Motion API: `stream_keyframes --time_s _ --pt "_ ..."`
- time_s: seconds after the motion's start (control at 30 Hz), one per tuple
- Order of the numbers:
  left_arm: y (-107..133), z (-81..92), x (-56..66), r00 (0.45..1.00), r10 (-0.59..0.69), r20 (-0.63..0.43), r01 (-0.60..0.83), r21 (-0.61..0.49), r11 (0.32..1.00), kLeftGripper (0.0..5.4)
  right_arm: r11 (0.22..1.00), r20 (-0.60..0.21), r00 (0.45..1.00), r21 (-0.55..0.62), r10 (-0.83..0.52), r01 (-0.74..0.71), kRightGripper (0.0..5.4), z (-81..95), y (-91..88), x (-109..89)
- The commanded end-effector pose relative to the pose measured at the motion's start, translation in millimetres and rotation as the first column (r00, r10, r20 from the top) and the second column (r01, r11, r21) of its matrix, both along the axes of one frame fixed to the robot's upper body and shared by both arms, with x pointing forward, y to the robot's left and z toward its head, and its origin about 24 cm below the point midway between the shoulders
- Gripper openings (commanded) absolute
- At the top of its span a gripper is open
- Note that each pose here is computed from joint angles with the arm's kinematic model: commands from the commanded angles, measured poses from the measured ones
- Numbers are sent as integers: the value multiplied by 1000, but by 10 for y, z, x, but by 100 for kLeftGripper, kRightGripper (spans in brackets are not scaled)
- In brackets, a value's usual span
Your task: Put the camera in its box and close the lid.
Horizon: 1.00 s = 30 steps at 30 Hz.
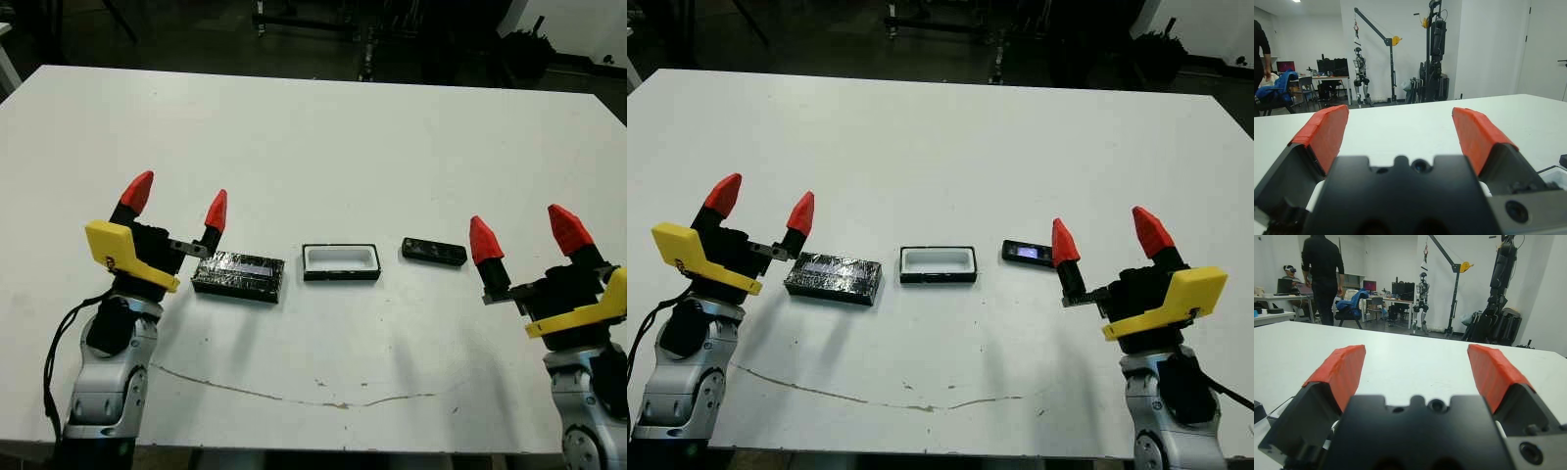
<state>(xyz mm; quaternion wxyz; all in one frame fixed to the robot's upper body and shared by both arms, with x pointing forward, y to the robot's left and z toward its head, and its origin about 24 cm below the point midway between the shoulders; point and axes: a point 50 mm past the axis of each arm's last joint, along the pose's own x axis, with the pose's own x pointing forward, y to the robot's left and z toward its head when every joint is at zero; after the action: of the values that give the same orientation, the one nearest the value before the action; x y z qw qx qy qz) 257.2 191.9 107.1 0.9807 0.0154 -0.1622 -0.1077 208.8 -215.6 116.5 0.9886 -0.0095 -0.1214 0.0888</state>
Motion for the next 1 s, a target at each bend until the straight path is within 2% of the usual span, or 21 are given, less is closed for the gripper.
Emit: stream_keyframes --time_s 0.03,0.2,0.33,0.47,0.53,0.6,0.67,0.73,0.87,1.0 --pt "0 -33 2 1000 -9 -17 9 11 1000 540 1000 -17 1000 -14 9 -10 539 -25 -16 -9" --pt "-19 -46 -4 1000 -6 -21 6 10 1000 540 999 -32 999 -25 30 -31 539 -27 -35 -7" --pt "-23 -53 -6 1000 -8 -28 9 10 1000 540 991 -54 993 -80 101 -105 539 68 -169 87" --pt "-19 -53 -4 999 -13 -31 13 4 1000 540 944 -98 970 -225 224 -241 539 354 -448 354" --pt "-21 -56 -7 999 -7 -33 8 6 1000 540 890 -147 944 -317 295 -328 539 532 -591 550" --pt "-24 -59 -9 999 -8 -34 8 6 1000 540 846 -215 917 -360 336 -394 539 647 -685 714" --pt "-31 -63 -12 999 -10 -36 10 5 1000 540 777 -310 859 -376 408 -504 539 713 -741 875" --pt "-39 -65 -15 999 -14 -37 14 -4 1000 540 704 -419 777 -353 471 -617 539 738 -752 993" --pt "-43 -65 -18 999 -13 -36 13 -7 1000 540 558 -586 598 -278 546 -782 539 669 -687 1171" --pt "-31 -64 -14 999 -13 -37 13 -10 1000 540 490 -682 514 -254 521 -834 539 581 -613 1298"
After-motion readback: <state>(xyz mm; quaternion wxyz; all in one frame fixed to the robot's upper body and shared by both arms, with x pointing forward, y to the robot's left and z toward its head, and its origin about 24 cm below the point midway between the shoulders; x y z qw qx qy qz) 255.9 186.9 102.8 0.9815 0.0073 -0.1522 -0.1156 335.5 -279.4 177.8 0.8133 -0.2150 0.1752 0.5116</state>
